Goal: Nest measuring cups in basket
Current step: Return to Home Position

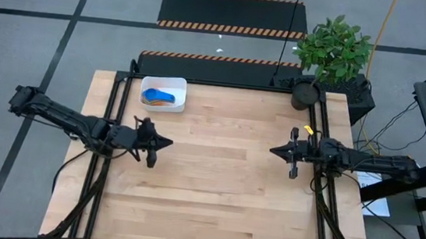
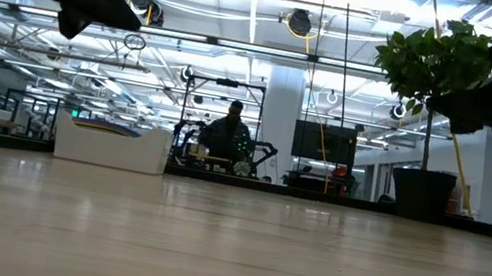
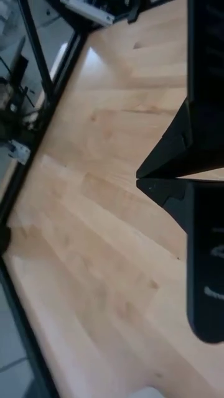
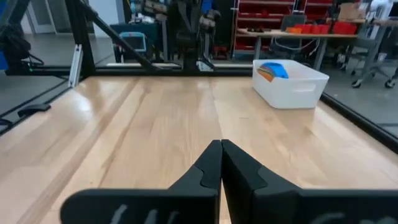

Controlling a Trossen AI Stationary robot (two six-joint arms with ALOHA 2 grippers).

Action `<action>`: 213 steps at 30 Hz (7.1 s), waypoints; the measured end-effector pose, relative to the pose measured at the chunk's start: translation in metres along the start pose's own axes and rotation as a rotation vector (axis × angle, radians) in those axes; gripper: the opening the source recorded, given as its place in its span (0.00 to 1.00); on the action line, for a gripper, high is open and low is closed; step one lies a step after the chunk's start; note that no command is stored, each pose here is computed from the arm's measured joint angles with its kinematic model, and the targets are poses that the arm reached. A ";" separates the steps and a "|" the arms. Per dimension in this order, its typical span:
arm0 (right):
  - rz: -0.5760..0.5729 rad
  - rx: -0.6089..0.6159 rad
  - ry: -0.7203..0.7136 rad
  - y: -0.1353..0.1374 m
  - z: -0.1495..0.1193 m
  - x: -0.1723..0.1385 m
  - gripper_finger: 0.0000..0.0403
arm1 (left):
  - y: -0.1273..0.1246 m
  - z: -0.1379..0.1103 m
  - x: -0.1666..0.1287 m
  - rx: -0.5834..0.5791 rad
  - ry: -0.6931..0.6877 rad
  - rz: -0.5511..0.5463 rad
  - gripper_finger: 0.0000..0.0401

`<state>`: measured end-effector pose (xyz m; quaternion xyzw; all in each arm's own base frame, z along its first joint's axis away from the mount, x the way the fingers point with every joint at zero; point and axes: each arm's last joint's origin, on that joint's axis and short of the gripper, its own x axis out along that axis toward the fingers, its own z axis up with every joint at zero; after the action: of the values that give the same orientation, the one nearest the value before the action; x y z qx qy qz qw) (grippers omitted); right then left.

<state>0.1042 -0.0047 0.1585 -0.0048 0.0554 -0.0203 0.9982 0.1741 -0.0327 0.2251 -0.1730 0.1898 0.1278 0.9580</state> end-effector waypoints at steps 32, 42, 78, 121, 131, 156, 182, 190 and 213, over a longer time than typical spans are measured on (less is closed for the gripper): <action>-0.003 0.001 0.001 0.000 0.000 0.001 0.00 | 0.028 -0.039 -0.032 0.253 -0.142 -0.274 0.01; -0.003 0.001 0.001 0.000 0.000 0.001 0.00 | 0.039 -0.074 -0.020 0.190 -0.212 -0.397 0.01; -0.003 0.001 0.002 0.000 0.000 0.001 0.00 | 0.067 -0.050 -0.043 0.247 -0.514 -0.281 0.01; -0.003 0.001 0.002 0.000 0.000 0.001 0.00 | 0.073 -0.060 -0.039 0.348 -0.427 -0.173 0.02; -0.003 0.001 0.002 0.000 0.000 0.001 0.00 | 0.073 -0.060 -0.039 0.347 -0.427 -0.173 0.02; -0.003 0.001 0.002 0.000 0.000 0.001 0.00 | 0.072 -0.057 -0.040 0.341 -0.459 -0.174 0.02; -0.003 0.001 0.002 0.000 0.000 0.001 0.00 | 0.072 -0.057 -0.041 0.341 -0.465 -0.178 0.02; -0.003 0.001 0.002 0.000 0.000 0.001 0.00 | 0.072 -0.057 -0.041 0.341 -0.466 -0.178 0.02; -0.003 0.001 0.002 0.000 0.000 0.001 0.00 | 0.072 -0.057 -0.041 0.341 -0.467 -0.179 0.02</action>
<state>0.1052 -0.0048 0.1584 -0.0044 0.0563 -0.0218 0.9982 0.0972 0.0035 0.1724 0.0083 -0.0328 0.0455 0.9984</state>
